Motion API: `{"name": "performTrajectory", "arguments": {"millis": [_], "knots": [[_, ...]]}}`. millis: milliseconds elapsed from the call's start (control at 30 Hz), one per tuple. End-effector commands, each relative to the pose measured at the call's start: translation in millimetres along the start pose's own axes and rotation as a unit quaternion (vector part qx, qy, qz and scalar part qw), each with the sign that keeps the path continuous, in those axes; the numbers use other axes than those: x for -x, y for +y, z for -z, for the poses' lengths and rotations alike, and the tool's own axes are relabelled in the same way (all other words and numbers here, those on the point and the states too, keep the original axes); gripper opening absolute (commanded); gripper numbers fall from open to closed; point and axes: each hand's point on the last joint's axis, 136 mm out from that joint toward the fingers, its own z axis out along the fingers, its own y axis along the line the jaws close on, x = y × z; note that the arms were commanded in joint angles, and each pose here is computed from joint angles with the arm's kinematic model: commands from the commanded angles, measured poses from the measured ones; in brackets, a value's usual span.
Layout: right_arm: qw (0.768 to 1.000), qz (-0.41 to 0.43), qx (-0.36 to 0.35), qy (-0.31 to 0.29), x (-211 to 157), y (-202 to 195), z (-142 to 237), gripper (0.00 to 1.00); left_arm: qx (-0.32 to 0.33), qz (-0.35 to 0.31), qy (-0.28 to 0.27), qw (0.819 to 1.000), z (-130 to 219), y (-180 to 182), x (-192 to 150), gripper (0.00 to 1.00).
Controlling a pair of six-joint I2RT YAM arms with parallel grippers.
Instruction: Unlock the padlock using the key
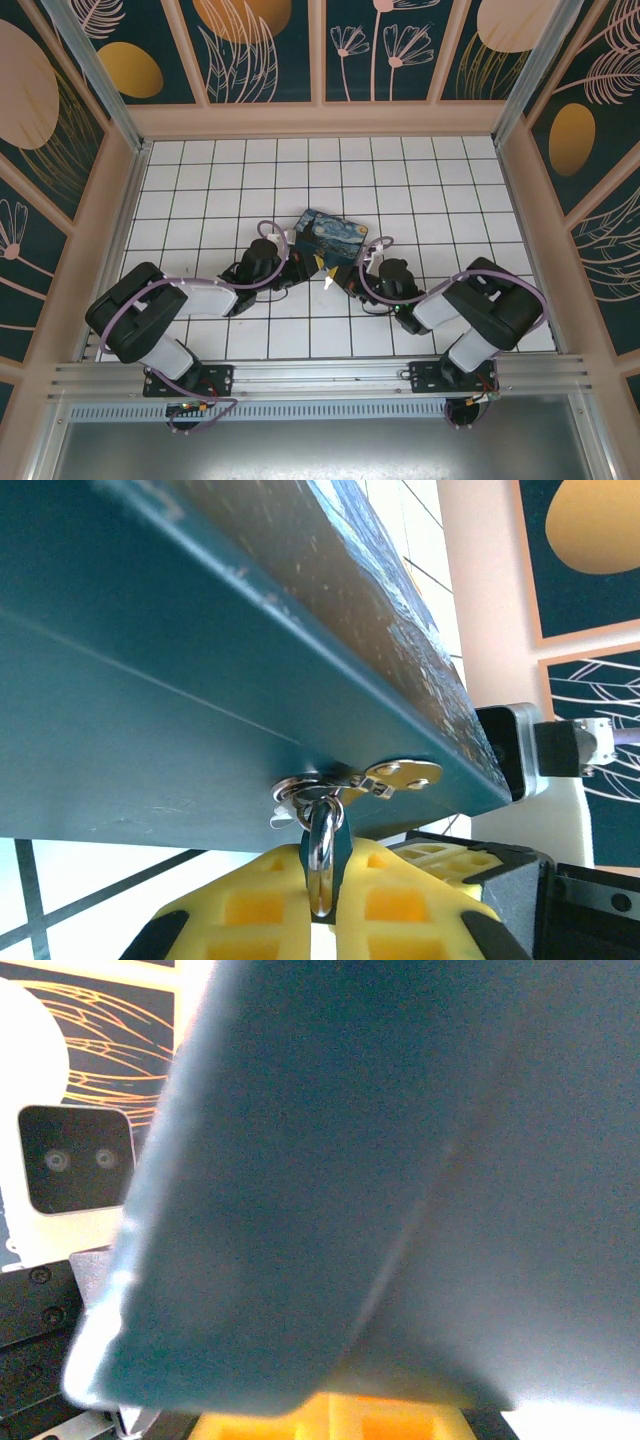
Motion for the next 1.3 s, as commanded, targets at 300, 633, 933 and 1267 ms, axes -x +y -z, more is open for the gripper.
{"name": "performTrajectory", "arguments": {"millis": [300,633,933,1267], "knots": [[0.994,0.108,0.001,-0.033,29.7,32.6,-0.5,0.00,-0.042,-0.010,0.081,0.996,1.1,-23.2,-28.7,0.00],[0.994,0.103,0.015,-0.044,39.1,34.8,9.1,0.00,-0.069,0.011,0.084,0.994,5.0,-34.5,-29.4,0.00],[0.996,0.076,0.035,-0.041,19.8,32.0,8.1,0.00,-0.090,0.042,0.070,0.993,6.1,-42.5,-23.9,0.00],[0.997,0.016,0.035,-0.070,11.8,27.4,9.3,0.00,-0.102,0.085,0.031,0.991,10.9,-49.5,-9.5,0.00]]}}
